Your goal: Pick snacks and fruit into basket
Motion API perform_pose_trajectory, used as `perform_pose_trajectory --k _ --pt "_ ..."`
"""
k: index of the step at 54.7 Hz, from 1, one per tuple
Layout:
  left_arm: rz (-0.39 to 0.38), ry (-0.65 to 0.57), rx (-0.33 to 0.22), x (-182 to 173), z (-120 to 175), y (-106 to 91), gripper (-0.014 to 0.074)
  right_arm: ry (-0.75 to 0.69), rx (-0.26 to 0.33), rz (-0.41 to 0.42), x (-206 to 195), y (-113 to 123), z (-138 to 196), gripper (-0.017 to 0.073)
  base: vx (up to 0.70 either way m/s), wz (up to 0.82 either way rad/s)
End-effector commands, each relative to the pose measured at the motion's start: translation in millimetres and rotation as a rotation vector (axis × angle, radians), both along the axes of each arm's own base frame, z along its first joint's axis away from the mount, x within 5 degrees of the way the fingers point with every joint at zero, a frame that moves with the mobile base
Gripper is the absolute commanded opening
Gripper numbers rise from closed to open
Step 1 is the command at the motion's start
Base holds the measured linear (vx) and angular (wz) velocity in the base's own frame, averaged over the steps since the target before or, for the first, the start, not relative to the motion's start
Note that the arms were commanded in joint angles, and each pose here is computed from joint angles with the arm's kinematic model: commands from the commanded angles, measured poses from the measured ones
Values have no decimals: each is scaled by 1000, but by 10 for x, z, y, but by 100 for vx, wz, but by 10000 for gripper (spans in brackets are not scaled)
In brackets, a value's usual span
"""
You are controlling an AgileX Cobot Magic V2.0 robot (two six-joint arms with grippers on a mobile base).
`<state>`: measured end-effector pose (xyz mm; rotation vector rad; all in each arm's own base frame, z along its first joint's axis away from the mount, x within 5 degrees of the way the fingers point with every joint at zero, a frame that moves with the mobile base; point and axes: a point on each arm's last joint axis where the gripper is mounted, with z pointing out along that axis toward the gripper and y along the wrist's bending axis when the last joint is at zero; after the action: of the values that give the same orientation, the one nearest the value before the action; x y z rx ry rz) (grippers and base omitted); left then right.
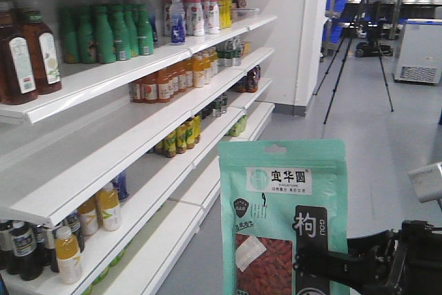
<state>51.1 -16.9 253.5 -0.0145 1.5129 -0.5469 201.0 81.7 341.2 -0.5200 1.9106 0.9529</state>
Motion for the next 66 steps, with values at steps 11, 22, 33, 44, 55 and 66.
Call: perform_pose_trajectory --k 11,22,33,44,55,66 --pt "-19 -109 -39 -27 185 -7 3 -57 36 -15 -20 -6 163 -10 8 -43" --pt "-19 -109 -39 -27 185 -7 3 -56 37 -15 -20 -6 164 -10 10 -42" --pt "-19 -109 -39 -27 185 -7 3 -55 38 -16 -20 -6 164 -10 11 -41" --pt "-19 -109 -39 -27 185 -7 3 -55 38 -16 -20 -6 164 -10 11 -44" --pt "-19 -109 -39 -27 185 -7 3 -55 38 -15 -20 -6 164 -10 13 -49" --pt "-19 -109 -39 -27 185 -7 3 -55 38 -15 -20 -6 164 -10 14 -45"
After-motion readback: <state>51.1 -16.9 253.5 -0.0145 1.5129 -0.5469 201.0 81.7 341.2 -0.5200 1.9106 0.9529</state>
